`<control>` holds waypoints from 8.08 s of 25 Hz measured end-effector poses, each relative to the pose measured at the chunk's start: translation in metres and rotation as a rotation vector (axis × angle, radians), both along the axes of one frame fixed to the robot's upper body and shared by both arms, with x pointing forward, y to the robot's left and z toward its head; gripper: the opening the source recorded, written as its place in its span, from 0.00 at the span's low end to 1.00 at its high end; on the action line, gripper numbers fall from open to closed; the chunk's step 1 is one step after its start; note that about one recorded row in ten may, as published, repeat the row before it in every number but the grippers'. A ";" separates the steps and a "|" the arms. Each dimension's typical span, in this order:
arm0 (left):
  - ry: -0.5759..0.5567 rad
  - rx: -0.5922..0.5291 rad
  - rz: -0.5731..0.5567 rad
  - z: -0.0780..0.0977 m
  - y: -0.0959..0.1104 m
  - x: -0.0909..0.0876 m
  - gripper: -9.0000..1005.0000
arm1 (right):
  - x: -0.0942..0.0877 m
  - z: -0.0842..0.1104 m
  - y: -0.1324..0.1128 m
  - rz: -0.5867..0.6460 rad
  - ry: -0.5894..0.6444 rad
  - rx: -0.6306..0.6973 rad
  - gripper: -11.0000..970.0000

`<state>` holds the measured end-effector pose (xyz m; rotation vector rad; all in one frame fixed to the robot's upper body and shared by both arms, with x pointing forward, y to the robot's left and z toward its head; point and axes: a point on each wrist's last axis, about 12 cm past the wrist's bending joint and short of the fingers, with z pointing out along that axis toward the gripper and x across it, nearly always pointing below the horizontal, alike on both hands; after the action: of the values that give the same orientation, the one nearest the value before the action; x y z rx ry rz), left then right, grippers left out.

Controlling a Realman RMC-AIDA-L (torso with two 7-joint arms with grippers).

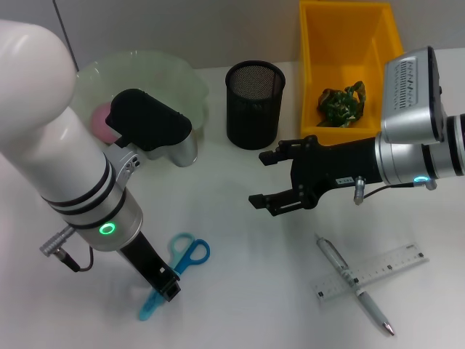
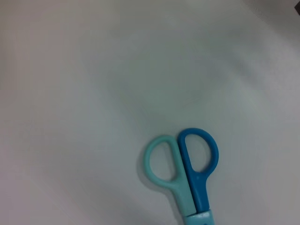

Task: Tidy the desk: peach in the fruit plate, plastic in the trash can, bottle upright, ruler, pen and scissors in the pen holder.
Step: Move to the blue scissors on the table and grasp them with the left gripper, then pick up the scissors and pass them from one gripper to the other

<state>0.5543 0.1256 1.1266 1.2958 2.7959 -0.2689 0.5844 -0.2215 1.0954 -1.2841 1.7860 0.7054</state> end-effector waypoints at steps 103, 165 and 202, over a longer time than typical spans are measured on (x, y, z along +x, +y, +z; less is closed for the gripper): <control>0.010 0.019 -0.019 -0.004 0.002 0.000 0.36 | -0.002 -0.001 0.000 -0.001 0.013 0.007 0.84; -0.100 -0.203 -0.080 0.027 0.034 0.006 0.21 | 0.018 0.052 -0.052 -0.324 0.403 0.372 0.84; -0.317 -0.522 -0.341 0.023 0.013 -0.006 0.21 | 0.018 0.077 -0.042 -0.334 0.967 0.118 0.84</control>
<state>0.5481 0.1385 1.1499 1.4975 2.0439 -0.6838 0.6027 -0.2640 1.1720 -0.5254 2.5691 1.3428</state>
